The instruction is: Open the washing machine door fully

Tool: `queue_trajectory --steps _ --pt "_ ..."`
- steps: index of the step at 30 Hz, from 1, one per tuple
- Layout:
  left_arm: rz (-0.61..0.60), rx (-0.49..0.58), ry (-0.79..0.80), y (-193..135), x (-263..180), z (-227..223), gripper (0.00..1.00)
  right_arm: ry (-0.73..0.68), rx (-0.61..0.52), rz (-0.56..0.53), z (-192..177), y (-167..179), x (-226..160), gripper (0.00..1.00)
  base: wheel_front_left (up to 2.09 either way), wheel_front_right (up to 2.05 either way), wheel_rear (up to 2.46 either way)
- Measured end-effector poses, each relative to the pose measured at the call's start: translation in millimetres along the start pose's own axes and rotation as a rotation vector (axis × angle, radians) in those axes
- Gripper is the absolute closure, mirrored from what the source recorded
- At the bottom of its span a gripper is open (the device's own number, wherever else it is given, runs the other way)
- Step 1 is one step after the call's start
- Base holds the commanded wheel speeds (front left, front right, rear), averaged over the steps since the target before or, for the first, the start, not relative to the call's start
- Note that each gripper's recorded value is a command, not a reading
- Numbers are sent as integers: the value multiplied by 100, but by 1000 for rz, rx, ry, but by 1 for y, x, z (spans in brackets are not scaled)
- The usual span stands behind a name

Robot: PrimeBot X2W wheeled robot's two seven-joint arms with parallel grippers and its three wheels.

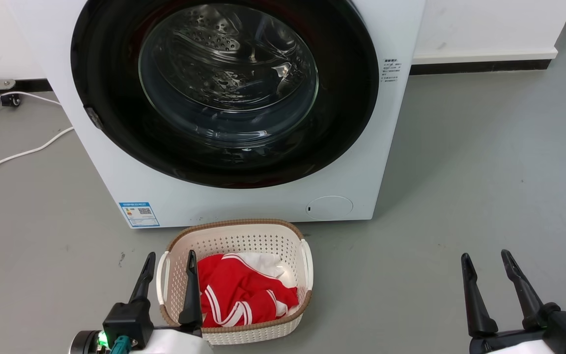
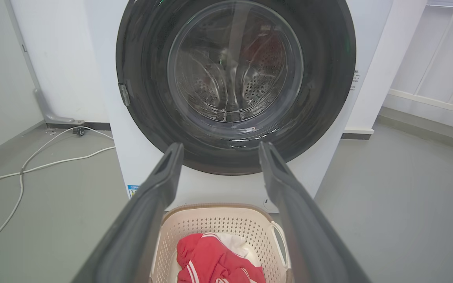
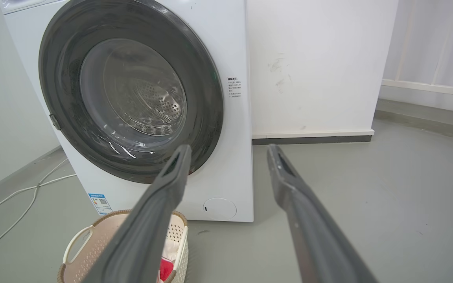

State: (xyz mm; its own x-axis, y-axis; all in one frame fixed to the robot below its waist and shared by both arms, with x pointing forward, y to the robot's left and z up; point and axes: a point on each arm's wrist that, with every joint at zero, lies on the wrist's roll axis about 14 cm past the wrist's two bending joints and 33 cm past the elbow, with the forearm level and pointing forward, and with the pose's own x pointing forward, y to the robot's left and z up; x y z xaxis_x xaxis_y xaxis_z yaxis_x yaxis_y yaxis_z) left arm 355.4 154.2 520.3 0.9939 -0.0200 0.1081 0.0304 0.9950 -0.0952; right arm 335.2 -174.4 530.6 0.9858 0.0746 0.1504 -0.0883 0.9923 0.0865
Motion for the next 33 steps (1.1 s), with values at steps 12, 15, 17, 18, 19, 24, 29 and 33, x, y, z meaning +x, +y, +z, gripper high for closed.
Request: queue_trajectory --steps 12,15,17,18,19,24,29,33 --pt "-18 68 -14 -2 -5 0 0 6 -11 6 -4 2 -6 0 0 0 0" --pt "-24 82 -14 -4 -6 -1 0 12 -19 13 -7 4 -8 0 0 0 0" --pt "-24 82 -13 -4 -6 -1 0 17 -18 14 -8 5 -8 0 0 0 0" --pt "-24 82 -13 -4 -6 -1 0 17 -18 14 -8 5 -8 0 0 0 0" --pt "-23 82 -12 -4 -7 -1 0 20 -17 14 -9 5 -8 0 0 0 0" --pt "-20 81 -11 -3 -7 -2 0 23 -13 12 -11 4 -9 0 0 0 0" --pt "-19 80 -9 -3 -7 -2 0 28 -8 11 -12 4 -9 0 0 0 0" --pt "-17 78 -9 -3 -8 -2 0 29 -7 12 -12 5 -10 0 0 0 0"
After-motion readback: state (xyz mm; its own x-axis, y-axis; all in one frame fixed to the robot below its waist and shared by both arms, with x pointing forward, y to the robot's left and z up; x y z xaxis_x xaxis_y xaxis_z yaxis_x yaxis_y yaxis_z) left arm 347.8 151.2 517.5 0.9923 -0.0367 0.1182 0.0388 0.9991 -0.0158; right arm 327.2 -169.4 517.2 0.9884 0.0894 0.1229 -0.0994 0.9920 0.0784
